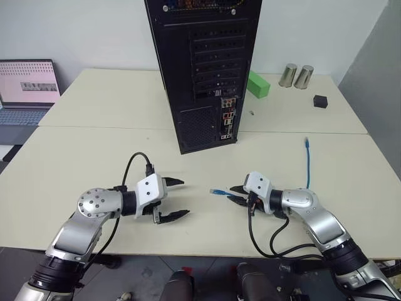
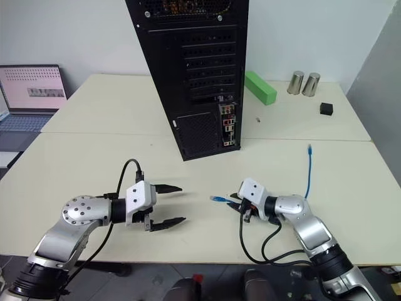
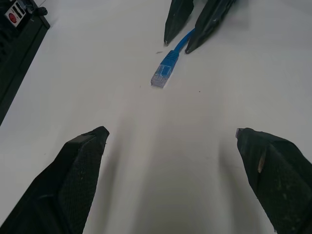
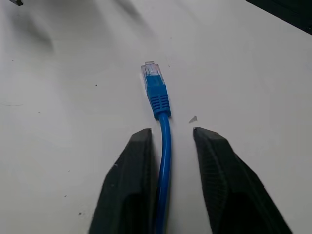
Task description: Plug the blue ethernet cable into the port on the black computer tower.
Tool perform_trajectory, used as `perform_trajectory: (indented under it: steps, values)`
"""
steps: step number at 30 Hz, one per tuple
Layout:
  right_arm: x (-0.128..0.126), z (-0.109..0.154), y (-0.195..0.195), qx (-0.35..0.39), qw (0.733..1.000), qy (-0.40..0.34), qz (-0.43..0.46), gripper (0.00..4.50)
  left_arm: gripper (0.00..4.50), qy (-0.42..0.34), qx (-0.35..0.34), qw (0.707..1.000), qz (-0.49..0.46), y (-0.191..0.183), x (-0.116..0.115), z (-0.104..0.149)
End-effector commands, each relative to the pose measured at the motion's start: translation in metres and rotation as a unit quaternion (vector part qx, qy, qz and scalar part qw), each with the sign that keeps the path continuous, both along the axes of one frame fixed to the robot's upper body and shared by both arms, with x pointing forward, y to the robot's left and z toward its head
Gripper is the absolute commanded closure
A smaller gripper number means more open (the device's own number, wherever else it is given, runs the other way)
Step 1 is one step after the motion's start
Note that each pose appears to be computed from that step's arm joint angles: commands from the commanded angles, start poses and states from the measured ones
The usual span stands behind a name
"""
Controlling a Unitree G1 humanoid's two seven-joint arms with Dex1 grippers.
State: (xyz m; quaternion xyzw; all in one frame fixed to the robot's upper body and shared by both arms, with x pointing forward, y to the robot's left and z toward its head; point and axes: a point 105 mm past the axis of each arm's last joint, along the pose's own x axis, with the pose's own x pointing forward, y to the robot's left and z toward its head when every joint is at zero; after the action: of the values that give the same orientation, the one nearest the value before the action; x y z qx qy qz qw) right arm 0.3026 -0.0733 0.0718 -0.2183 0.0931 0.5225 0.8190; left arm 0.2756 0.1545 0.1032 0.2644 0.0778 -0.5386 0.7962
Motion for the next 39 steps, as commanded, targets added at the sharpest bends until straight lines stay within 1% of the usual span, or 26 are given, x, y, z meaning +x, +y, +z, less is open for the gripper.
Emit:
perform_trajectory:
  steps: [1, 2, 6, 11, 15, 19, 23, 25, 26, 37, 39]
  values:
    - [-0.001, 0.009, 0.005, 0.0, 1.0, -0.022, 0.015, 4.21, 0.0, -0.019, -0.004, 1.0, -0.014, -0.006, 0.003, 0.008]
    - [-0.002, 0.011, 0.005, 0.001, 1.0, -0.024, 0.017, 4.48, 0.0, -0.019, -0.005, 1.0, -0.016, -0.007, 0.004, 0.008]
    - [-0.006, 0.019, 0.009, 0.005, 0.999, -0.036, 0.03, 4.48, 0.0, -0.018, -0.01, 1.0, -0.023, -0.011, 0.008, 0.007]
    - [-0.017, 0.036, 0.02, 0.014, 0.997, -0.05, 0.063, 4.48, 0.0, -0.015, -0.017, 0.999, -0.04, -0.02, 0.014, 0.004]
    - [-0.023, 0.049, 0.03, 0.03, 0.995, -0.053, 0.08, 4.48, 0.0, -0.027, -0.024, 0.998, -0.051, -0.027, 0.024, 0.007]
    - [-0.024, 0.05, 0.032, 0.029, 0.995, -0.053, 0.08, 4.48, 0.0, -0.031, -0.029, 0.997, -0.06, -0.029, 0.027, 0.01]
    - [-0.026, 0.05, 0.033, 0.028, 0.995, -0.053, 0.081, 4.48, 0.0, -0.023, -0.034, 0.996, -0.08, -0.033, 0.024, 0.01]
    - [-0.026, 0.05, 0.034, 0.027, 0.995, -0.053, 0.082, 4.5, 0.37, -0.02, -0.038, 0.995, -0.09, -0.037, 0.022, 0.012]
    - [-0.026, 0.049, 0.034, 0.026, 0.995, -0.054, 0.082, 4.5, 0.47, -0.018, -0.039, 0.995, -0.094, -0.038, 0.021, 0.012]
    - [-0.027, 0.049, 0.036, 0.023, 0.995, -0.054, 0.087, 4.5, 3.02, -0.017, -0.043, 0.993, -0.104, -0.046, 0.019, 0.011]
    - [-0.027, 0.049, 0.036, 0.023, 0.994, -0.054, 0.087, 4.5, 3.38, -0.017, -0.042, 0.993, -0.105, -0.047, 0.019, 0.011]
